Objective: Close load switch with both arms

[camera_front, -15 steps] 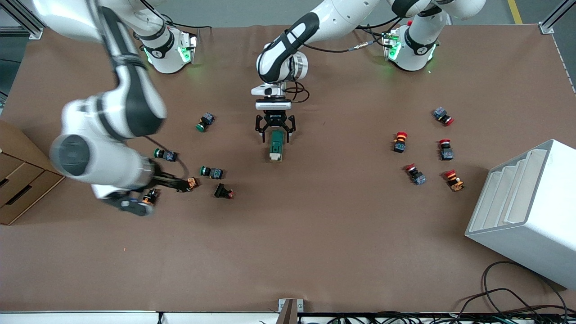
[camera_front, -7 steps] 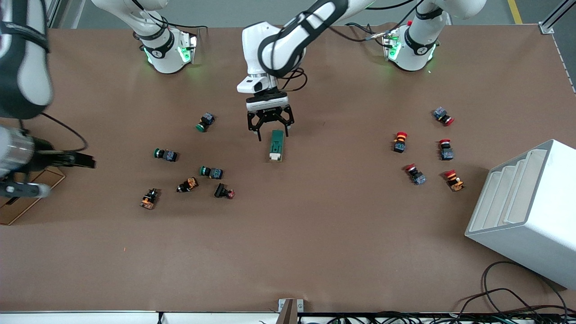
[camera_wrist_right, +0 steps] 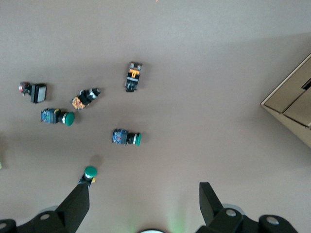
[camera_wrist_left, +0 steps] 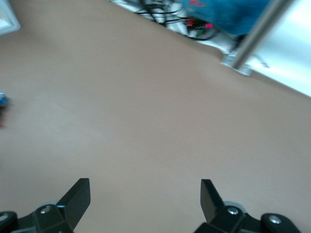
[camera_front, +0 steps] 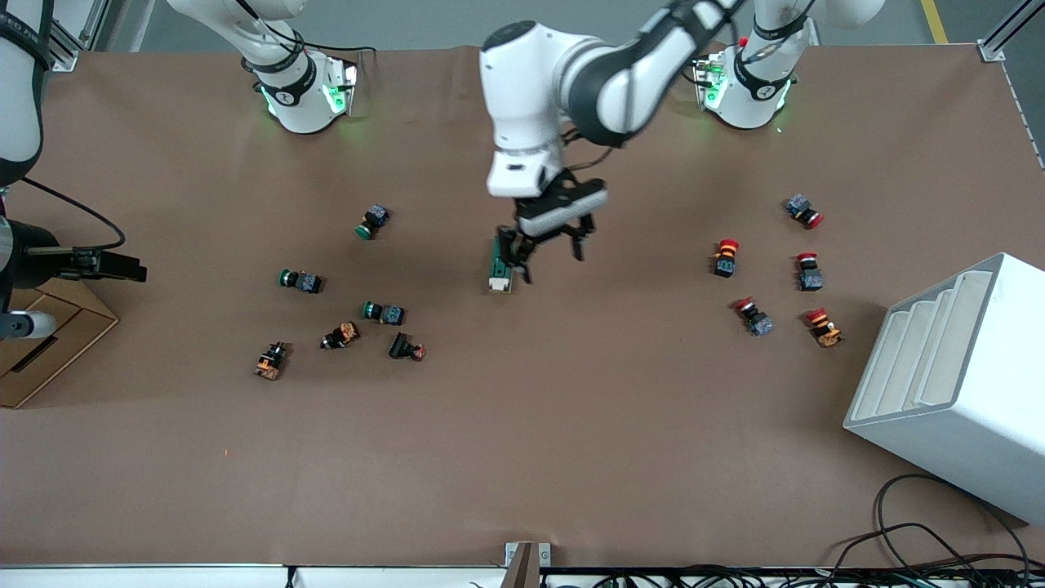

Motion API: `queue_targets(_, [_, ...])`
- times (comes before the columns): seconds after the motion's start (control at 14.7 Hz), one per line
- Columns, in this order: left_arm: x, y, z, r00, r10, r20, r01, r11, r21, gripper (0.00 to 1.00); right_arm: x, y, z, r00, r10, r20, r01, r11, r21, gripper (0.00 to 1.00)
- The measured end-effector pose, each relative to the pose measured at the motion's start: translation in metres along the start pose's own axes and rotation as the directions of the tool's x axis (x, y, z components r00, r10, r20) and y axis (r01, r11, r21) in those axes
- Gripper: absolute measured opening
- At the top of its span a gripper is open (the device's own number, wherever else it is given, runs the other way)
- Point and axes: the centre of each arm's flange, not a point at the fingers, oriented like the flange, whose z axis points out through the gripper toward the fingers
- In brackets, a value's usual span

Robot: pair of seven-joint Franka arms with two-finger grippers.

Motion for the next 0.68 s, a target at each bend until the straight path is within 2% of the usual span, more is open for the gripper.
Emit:
queue_targets(0.2, [0.121, -0.046, -0.010, 0.991, 0.039, 0.130, -0.052, 0.994, 0.100, 1.00, -0.016, -0.002, -0.015, 1.000, -0.003, 0.007, 0.003, 1.000, 0.000, 1.00])
queue_targets(0.34, [0.204, -0.090, -0.016, 0.977, 0.068, 0.202, -0.096, 0.987, 0.129, 1.00, -0.022, -0.001, -0.021, 1.000, -0.001, 0.007, 0.001, 1.000, 0.000, 1.00])
queue_targets(0.48, [0.266, -0.135, -0.009, 0.955, 0.114, 0.275, -0.149, 0.983, 0.110, 1.00, -0.025, 0.000, -0.023, 1.000, 0.001, 0.004, -0.001, 1.000, 0.000, 1.00])
queue_targets(0.68, [0.324, -0.191, 0.005, 0.932, 0.184, 0.311, -0.216, 0.974, 0.070, 1.00, -0.034, -0.010, -0.031, 1.000, 0.020, -0.005, -0.020, 1.000, -0.003, 1.00])
